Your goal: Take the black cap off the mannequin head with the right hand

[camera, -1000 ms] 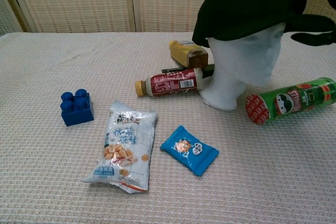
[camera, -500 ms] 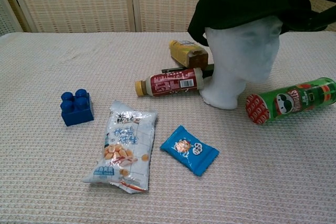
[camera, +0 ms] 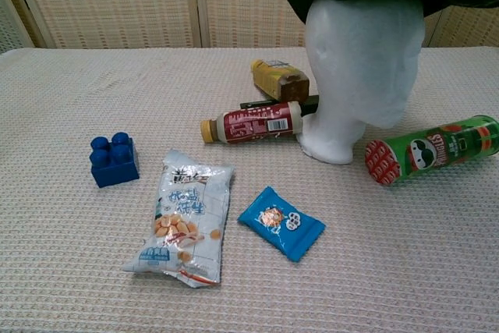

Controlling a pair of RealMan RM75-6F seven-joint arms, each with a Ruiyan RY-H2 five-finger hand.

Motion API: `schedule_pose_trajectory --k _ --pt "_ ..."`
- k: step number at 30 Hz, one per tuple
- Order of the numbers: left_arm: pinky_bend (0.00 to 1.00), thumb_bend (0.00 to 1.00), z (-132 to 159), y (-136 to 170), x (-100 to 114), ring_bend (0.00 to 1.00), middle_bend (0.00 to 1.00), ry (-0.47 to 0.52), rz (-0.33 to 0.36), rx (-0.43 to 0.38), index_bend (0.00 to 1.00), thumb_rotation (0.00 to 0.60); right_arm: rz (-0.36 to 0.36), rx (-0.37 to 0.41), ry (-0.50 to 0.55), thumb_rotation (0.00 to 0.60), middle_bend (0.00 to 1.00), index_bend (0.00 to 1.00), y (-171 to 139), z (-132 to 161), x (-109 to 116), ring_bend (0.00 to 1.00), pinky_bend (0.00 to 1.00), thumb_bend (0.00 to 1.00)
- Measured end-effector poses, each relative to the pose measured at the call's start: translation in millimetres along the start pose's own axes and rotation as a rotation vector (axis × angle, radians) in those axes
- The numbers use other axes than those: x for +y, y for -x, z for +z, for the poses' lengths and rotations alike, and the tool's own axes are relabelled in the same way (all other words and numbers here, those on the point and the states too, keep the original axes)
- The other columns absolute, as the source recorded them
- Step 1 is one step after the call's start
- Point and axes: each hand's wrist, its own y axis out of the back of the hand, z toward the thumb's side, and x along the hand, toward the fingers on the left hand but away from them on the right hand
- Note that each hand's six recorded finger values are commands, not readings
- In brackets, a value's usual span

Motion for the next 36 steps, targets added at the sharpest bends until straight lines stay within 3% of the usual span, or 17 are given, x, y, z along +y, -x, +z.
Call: schedule_pose_trajectory --k 8,15,22,31,33,36 --pt "0.18 0.13 3.2 -1.8 0.4 0.11 0.1 -0.005 -0.001 -0.006 0.16 0.6 -0.039 -0.056 -0.077 0.6 0.81 0.91 17.2 -31.4 17.4 0.92 1.0 0.49" --pt "0.18 0.13 5.9 -2.7 0.2 0.11 0.1 -0.01 -0.002 -0.01 0.16 0.6 0.028 -0.14 -0.126 0.6 0.81 0.91 16.8 -77.4 20.1 0.92 1.0 0.49" --pt "0.18 0.13 10.6 -2.7 0.0 0.11 0.1 -0.017 -0.003 -0.018 0.16 0.6 0.16 -0.192 -0.134 0.6 0.81 0.91 0.5 -113.1 -1.4 0.92 1.0 0.49" --pt "0.18 0.13 12.8 -0.6 0.9 0.11 0.1 -0.027 -0.006 -0.015 0.16 0.6 0.311 -0.209 -0.113 0.6 0.8 0.9 -17.7 -127.4 -51.7 0.91 1.0 0.49" --pt "0.18 0.13 12.5 0.0 1.0 0.11 0.1 -0.029 -0.007 -0.012 0.16 0.6 0.336 -0.21 -0.104 0.6 0.78 0.87 -19.6 -126.2 -63.0 0.89 1.0 0.48" --pt "0.18 0.13 12.5 0.3 1.0 0.11 0.09 -0.03 -0.008 -0.011 0.16 0.6 0.386 -0.211 -0.099 0.6 0.69 0.69 -22.9 -123.8 -79.5 0.74 1.0 0.4"
